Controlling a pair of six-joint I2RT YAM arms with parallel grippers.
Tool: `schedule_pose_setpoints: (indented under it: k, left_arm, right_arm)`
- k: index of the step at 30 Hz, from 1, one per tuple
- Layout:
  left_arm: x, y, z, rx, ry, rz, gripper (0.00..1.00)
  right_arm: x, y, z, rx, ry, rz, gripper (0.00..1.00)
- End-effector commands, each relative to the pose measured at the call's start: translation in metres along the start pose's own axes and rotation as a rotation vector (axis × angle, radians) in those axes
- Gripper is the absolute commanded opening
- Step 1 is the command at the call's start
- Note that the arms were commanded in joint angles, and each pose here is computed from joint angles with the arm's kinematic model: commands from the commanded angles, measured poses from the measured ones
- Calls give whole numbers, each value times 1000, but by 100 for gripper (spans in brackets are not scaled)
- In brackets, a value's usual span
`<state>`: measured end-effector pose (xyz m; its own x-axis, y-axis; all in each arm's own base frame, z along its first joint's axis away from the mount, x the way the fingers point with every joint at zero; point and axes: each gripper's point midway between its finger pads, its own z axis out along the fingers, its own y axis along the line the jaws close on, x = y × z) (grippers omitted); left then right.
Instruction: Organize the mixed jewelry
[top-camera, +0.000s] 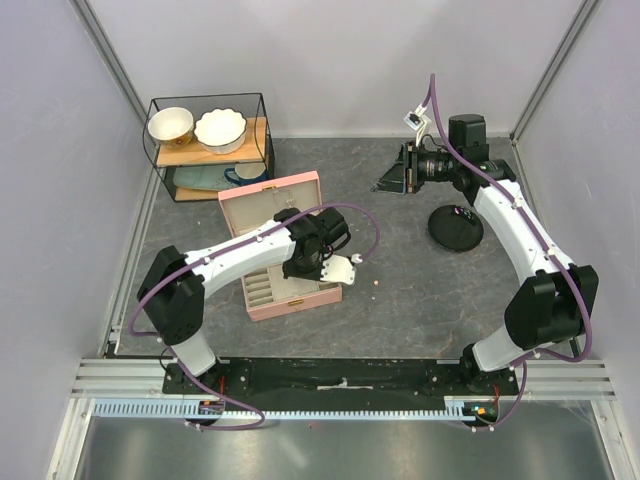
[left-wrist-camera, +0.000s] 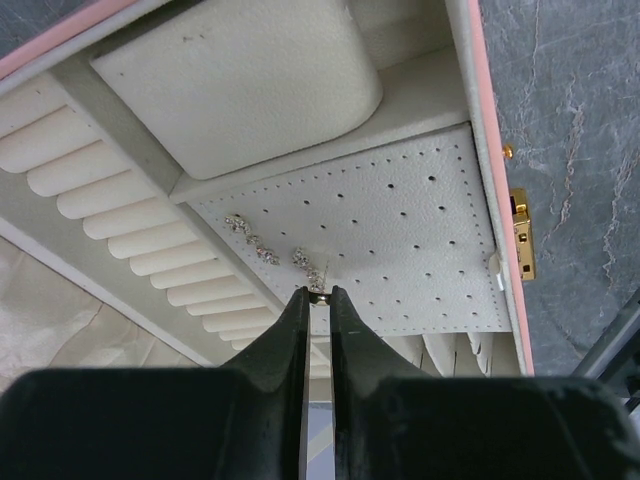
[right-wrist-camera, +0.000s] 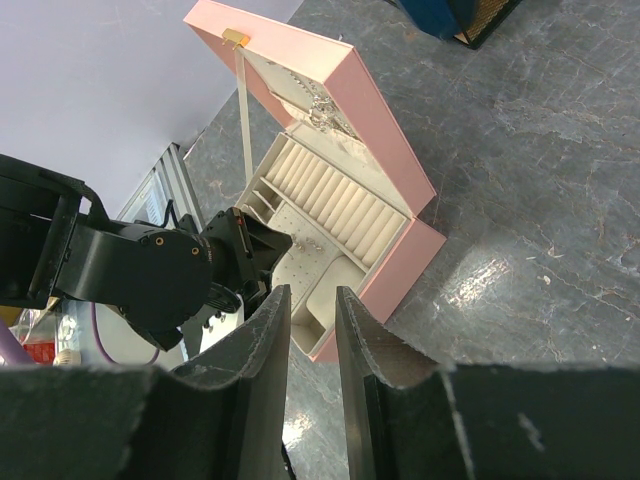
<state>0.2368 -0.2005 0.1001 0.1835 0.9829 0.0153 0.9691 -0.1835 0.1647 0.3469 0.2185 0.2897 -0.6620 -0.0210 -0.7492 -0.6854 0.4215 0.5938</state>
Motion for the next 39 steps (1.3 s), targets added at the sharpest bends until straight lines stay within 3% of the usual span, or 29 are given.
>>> schedule_pose_setpoints:
  k: [1, 39]
  left_arm:
    - [-6, -2, -4, 3, -21, 8, 2]
    - [-2, -10, 8, 37, 1, 19, 2]
  right_arm:
    - [-2, 1, -2, -13, -9, -35, 32]
    - [-2, 1, -1, -14, -8, -33, 32]
